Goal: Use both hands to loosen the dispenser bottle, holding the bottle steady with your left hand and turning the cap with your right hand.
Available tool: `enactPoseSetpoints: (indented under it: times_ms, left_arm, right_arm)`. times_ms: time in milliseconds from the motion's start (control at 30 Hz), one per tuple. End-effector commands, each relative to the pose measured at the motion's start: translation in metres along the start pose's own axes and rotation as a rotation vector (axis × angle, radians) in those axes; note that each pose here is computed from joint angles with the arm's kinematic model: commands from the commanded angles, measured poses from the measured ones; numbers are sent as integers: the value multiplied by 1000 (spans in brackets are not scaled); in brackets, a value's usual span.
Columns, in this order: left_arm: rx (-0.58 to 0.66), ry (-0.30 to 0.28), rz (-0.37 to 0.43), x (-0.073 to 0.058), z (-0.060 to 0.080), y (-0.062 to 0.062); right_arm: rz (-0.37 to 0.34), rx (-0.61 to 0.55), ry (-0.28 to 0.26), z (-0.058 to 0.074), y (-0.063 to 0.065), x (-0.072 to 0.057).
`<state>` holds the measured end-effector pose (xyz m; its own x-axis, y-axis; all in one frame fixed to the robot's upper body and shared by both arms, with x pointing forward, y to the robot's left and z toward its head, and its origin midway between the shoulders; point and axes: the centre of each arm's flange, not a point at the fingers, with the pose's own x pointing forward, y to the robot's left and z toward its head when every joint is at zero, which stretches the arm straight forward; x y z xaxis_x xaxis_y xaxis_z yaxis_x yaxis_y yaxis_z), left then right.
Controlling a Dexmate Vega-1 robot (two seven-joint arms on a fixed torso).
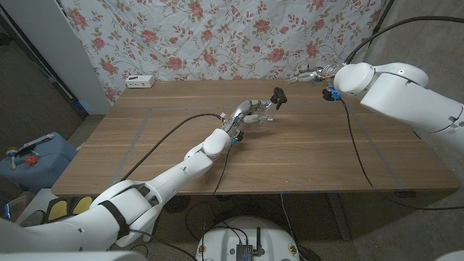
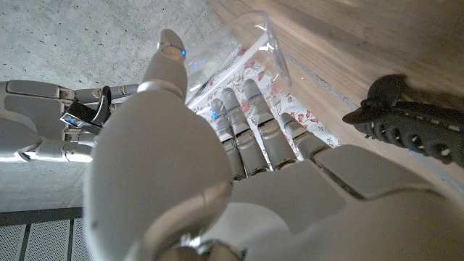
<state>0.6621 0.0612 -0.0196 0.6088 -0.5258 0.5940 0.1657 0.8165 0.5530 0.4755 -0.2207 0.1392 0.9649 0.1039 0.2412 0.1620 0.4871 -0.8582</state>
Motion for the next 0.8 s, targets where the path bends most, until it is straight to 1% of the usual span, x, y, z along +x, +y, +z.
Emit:
enactPoseSetpoints:
  times_ms: [33,100,433,600,800]
  left_arm:
    - [-2,-3,-9,2,1,-3]
    - [-1,-5,-10,3,1,-3]
    - [3,-6,-10,3,2,-2]
    - [2,-5,-11,4,3,-2]
    - [2,-3,-10,4,2,-2]
  right_arm:
    - [14,-38,-41,1,6,-1]
    - [8,-50,-43,1,8,-1]
    - [27,-60,-44,2,20,3]
    - [59,-67,-26,4,23,6]
    - [73,-78,-14,5,28,7]
